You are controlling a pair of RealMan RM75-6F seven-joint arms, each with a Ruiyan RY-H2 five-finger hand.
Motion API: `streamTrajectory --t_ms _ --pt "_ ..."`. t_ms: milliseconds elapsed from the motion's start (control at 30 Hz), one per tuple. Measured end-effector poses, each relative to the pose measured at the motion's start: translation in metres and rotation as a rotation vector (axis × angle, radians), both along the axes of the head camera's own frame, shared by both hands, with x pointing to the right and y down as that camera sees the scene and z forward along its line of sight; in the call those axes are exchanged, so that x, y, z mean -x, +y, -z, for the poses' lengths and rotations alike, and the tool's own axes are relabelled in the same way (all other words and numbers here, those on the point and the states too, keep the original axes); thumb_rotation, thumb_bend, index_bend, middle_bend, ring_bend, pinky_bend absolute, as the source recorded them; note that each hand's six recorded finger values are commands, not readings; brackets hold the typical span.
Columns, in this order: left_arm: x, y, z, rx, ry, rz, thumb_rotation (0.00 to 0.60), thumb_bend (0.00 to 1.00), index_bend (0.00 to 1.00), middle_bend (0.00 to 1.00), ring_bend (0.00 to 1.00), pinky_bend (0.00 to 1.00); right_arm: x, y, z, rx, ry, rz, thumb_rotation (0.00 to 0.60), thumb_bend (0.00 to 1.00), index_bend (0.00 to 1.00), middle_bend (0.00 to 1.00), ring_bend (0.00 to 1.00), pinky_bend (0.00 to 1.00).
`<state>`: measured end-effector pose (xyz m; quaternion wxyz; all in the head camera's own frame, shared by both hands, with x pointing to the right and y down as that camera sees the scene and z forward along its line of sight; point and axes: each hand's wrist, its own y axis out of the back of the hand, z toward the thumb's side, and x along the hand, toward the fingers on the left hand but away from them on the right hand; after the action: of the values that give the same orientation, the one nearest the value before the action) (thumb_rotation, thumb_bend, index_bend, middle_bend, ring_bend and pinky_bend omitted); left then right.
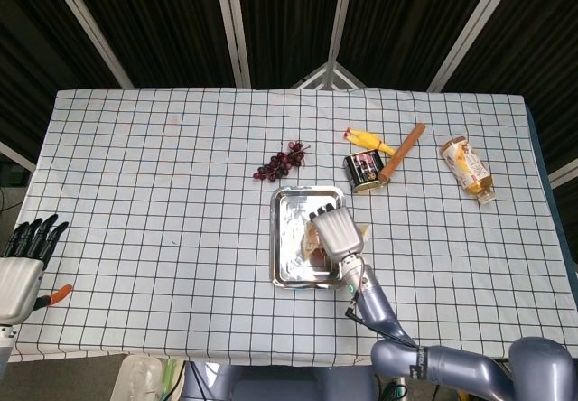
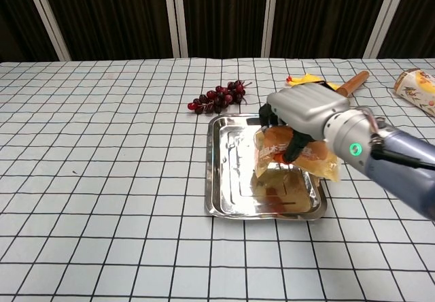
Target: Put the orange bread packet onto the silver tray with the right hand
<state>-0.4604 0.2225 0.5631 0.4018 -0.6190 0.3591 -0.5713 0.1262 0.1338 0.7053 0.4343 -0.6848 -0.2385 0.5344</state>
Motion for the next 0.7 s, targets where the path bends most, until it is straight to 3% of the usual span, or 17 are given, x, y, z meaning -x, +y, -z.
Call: streamTrajectory --t_ms 33,100,133,267,400,600,700 --pt "0.001 0.0 0.0 0.002 0.0 0.002 0.6 0.05 0.0 0.0 0.0 0.04 0.004 -0.002 -0.004 -0.006 0.012 -0.006 0.6 0.35 0.12 0.21 0.17 0.51" --pt "0.001 -0.001 0.0 0.003 0.0 0.003 0.6 0.05 0.0 0.0 0.0 0.04 0.008 -0.004 -0.007 -0.009 0.024 -0.019 0.6 0.31 0.01 0.06 0.04 0.4" --pt "0.001 -0.001 0.0 0.003 0.0 0.002 0.6 0.05 0.0 0.0 0.0 0.04 0.008 -0.004 -0.009 -0.003 0.03 -0.028 0.6 0.28 0.0 0.02 0.0 0.36" --pt "0.0 0.0 -0.001 0.003 -0.001 -0.003 0.6 0.05 0.0 0.0 0.0 0.04 0.004 -0.001 -0.009 0.028 0.037 -0.053 0.6 0.22 0.0 0.0 0.0 0.3" --pt "-0.002 0.001 -0.002 0.005 -0.006 -0.007 0.6 0.05 0.0 0.0 0.0 0.04 0.002 0.002 0.006 0.028 0.015 -0.07 0.6 0.2 0.0 0.0 0.0 0.29" --pt "-0.004 0.002 -0.004 0.009 -0.011 -0.013 0.6 0.05 0.0 0.0 0.0 0.04 -0.012 0.009 0.047 0.015 -0.04 -0.111 0.6 0.2 0.0 0.0 0.0 0.29" --pt "-0.005 0.002 -0.003 0.006 -0.011 -0.014 0.6 0.05 0.0 0.0 0.0 0.04 -0.032 0.014 0.073 -0.006 -0.048 -0.136 0.6 0.2 0.0 0.0 0.0 0.23"
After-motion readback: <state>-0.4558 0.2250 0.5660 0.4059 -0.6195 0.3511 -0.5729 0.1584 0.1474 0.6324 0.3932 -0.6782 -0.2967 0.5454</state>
